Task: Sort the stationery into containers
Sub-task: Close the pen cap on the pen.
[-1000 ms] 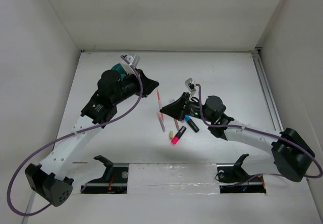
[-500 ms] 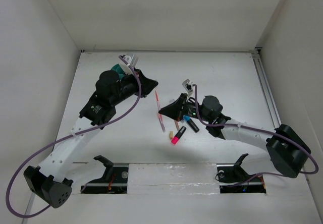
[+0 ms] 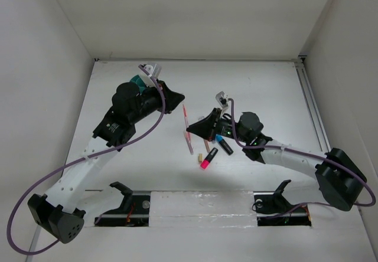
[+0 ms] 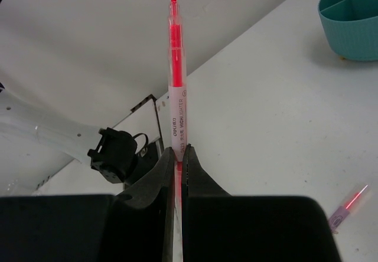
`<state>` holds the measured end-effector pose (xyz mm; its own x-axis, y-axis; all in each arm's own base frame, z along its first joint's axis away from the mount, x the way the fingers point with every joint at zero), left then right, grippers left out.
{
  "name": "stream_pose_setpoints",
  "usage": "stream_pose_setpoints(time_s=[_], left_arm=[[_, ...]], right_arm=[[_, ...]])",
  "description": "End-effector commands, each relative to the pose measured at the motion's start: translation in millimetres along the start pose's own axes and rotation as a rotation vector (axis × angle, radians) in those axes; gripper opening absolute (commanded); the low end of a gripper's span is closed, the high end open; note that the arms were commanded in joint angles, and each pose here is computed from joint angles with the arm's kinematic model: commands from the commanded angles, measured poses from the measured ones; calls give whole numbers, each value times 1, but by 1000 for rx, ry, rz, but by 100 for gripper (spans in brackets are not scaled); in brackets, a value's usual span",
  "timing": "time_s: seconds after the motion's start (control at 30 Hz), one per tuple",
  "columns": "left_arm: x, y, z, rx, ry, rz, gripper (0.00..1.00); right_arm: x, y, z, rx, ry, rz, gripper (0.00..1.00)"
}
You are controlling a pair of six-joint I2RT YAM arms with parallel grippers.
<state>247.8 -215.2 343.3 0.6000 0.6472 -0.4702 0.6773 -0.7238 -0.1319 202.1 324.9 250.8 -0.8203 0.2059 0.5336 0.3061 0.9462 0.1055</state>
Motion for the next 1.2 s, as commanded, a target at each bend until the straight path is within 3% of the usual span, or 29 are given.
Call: stream_pose_setpoints(time_s=[0.0,0.9,1.17], left_arm=[[-9,-6,-11,-48,29,35,0],[-9,1,-2,-5,22,60,0],[-10,1,-4,-13,25,64,0]], right_arm=[[16,2,-21,-68,-63,-45,0],[22,5,-51,-159,-93,-79,0],[22,10,-52,-183,-37,-105,0]])
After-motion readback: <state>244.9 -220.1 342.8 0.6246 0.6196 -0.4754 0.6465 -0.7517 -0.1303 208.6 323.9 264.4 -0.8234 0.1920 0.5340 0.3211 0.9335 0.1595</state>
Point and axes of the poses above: each gripper's point midway between its finger pads, its own y axis out along the fingers, its own x axis along the line the jaws close on, z = x × y, the point moved 3 cm from there along -y, back along the fingers, and after that the axes turned 1 degree about -y, right-handed, at the moved point
